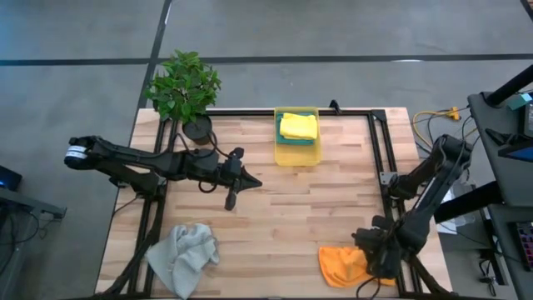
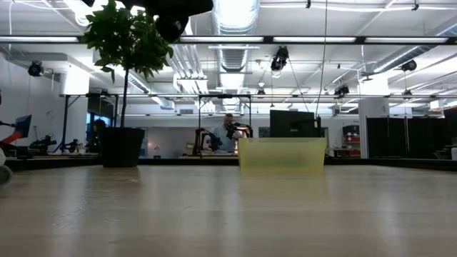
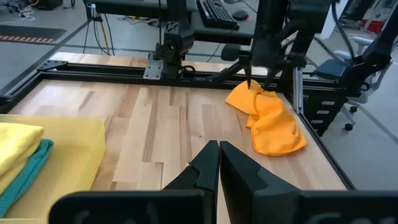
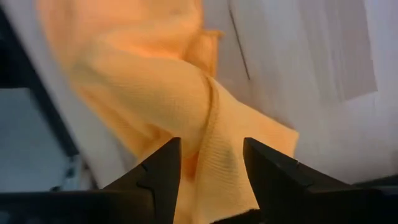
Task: Fold microfiber towels
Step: Fold the orange microfiber towel
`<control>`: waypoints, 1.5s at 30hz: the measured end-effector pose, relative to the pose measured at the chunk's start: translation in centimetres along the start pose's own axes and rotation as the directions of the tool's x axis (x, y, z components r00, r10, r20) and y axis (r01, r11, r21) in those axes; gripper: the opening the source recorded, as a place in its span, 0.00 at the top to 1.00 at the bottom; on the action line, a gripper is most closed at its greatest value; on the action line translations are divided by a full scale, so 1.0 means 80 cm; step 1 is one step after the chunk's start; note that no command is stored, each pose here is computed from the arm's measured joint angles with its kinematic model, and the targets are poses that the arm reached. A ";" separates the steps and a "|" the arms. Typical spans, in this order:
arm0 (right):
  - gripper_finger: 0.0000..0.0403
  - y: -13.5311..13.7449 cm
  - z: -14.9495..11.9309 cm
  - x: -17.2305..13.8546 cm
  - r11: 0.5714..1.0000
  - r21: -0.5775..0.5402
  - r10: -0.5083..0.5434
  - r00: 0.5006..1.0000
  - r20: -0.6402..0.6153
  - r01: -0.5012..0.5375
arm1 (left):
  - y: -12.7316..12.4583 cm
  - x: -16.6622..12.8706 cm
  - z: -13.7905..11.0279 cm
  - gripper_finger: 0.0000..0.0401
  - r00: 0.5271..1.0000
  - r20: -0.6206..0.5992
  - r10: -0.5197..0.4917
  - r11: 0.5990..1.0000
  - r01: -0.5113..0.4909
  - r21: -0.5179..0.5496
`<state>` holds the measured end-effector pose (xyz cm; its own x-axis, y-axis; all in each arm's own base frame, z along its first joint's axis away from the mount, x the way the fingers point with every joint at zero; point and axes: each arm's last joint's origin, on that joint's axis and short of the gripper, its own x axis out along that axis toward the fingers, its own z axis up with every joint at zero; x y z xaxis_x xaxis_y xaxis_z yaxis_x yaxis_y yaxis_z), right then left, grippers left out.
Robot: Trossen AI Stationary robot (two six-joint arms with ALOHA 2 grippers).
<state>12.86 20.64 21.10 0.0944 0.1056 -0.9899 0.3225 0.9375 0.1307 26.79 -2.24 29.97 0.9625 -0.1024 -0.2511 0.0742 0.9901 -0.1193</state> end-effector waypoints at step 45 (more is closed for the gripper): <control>0.98 -0.122 0.199 -0.184 0.954 0.299 -0.197 0.719 0.667 -0.016 | 0.009 0.113 0.064 0.54 0.993 0.042 0.114 0.993 -0.115 0.010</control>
<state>23.32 4.68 35.27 0.6327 -0.3296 -0.7008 0.5877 0.7937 0.1573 36.89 -1.94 32.50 0.9747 0.0155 -0.2228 -0.0342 0.9962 -0.0802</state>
